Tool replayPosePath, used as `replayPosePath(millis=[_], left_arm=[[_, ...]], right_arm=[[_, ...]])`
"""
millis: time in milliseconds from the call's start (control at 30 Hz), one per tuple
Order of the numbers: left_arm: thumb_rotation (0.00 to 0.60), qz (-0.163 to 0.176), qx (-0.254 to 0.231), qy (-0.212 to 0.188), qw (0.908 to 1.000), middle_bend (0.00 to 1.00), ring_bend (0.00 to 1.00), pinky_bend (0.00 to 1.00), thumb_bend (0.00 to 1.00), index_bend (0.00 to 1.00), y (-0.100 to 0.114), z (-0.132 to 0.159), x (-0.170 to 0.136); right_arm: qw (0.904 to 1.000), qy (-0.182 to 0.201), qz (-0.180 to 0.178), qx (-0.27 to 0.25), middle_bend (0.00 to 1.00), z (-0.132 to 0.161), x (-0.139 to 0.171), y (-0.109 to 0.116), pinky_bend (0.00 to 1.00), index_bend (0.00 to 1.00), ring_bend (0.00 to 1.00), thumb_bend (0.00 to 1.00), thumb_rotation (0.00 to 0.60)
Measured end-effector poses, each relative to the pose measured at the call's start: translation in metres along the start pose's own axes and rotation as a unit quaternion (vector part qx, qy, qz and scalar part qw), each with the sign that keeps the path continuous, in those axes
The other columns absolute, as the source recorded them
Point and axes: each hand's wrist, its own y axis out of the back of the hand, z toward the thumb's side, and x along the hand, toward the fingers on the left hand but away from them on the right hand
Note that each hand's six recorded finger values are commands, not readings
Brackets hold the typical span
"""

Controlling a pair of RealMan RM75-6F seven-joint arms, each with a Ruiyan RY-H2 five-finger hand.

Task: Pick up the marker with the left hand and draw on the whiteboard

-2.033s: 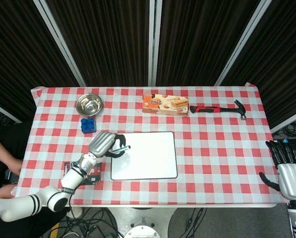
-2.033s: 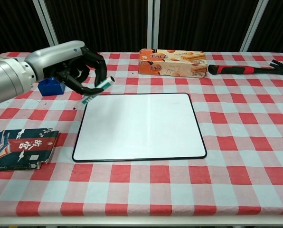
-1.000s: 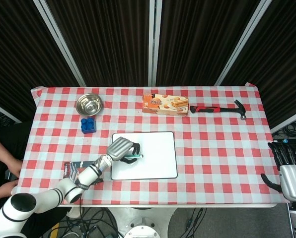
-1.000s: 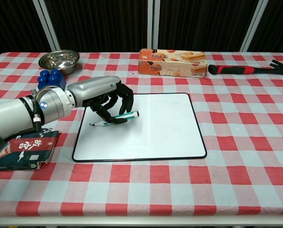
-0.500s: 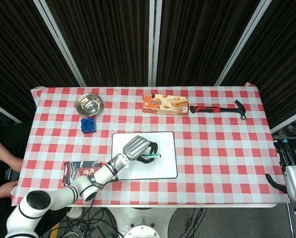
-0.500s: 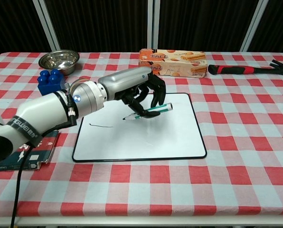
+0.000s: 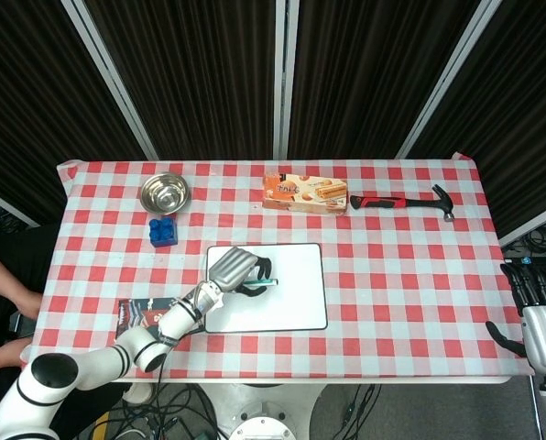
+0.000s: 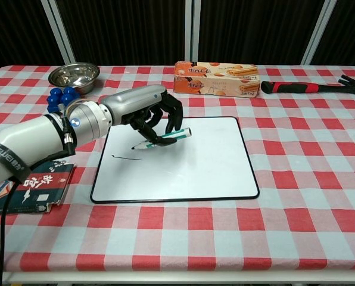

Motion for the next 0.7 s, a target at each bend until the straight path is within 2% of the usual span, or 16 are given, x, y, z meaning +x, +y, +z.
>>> replayPosePath(millis=[700], left_arm=[[0.6, -0.005, -0.028, 0.019, 0.9994, 0.58, 0.73, 0.96, 0.35, 0.55, -0.008, -0.008, -0.007]], right_arm=[[1.0, 0.004, 0.004, -0.002, 0.08, 0.001, 0.0, -0.002, 0.0, 0.0, 0.0, 0.14, 0.6]])
